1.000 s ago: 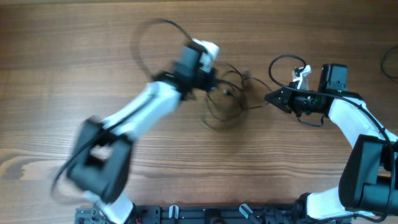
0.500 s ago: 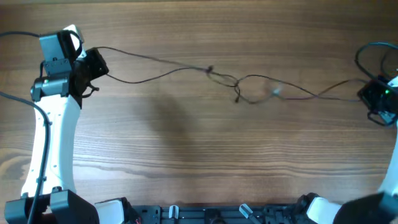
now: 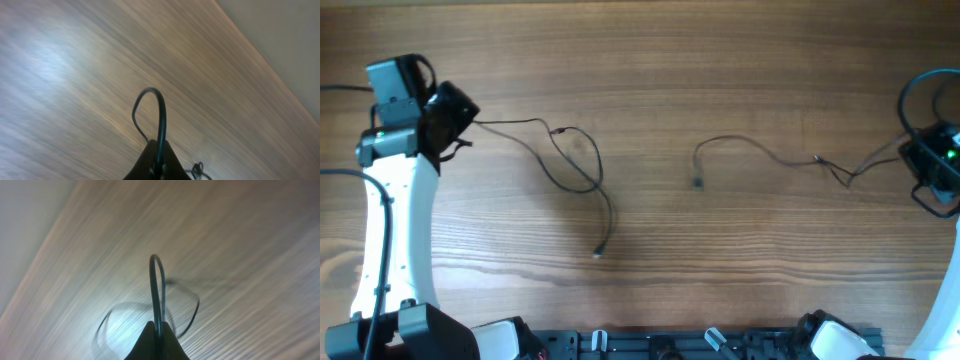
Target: Untangle cables
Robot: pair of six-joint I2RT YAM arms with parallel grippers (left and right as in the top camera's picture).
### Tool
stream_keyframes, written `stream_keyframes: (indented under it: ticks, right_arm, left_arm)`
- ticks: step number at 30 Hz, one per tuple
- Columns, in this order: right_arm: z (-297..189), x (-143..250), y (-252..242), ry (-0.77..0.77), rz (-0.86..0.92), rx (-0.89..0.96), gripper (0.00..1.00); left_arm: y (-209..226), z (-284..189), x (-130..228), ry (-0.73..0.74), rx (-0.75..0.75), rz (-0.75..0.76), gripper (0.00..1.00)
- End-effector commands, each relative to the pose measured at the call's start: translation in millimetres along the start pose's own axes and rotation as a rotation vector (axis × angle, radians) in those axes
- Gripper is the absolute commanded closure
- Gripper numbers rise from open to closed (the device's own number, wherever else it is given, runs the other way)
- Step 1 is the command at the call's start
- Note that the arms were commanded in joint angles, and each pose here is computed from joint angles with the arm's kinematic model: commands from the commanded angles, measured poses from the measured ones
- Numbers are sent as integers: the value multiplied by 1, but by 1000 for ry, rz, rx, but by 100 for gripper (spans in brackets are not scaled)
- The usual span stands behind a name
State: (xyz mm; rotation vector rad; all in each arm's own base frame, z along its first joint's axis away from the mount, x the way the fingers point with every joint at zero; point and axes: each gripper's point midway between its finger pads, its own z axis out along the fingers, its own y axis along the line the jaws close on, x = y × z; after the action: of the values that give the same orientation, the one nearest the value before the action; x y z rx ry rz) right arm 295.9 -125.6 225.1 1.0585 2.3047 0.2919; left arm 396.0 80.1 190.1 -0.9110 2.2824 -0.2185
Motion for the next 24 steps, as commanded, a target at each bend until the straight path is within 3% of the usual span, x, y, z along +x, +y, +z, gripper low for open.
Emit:
stream_keyframes:
  ticks: [1, 5, 9, 13, 16, 19, 20, 24]
  right_arm:
    - [-9, 31, 60, 93, -189, -234, 96]
    - [3, 82, 111, 184, -409, -331, 92]
    - [46, 127, 139, 247, -643, -261, 92]
    - [98, 173, 139, 387, -783, -170, 92]
    - [142, 208, 118, 538, -792, -69, 89]
    - [165, 226, 106, 622, -787, -39, 73]
    - [173, 235, 103, 646, -856, -48, 62]
    - [186, 248, 107, 642, -956, -63, 48]
  left_arm:
    - [-27, 16, 28, 88, 57, 41, 96]
    - [-40, 34, 55, 163, 52, 88, 94]
    - [-39, 46, 68, 207, 33, 100, 90]
    - [-38, 46, 69, 211, 31, 100, 78]
    - [-37, 46, 70, 215, 28, 100, 60]
    - [-36, 46, 71, 220, 24, 99, 33]
    - [-36, 46, 71, 220, 24, 99, 0]
    - [-36, 46, 71, 220, 24, 99, 0]
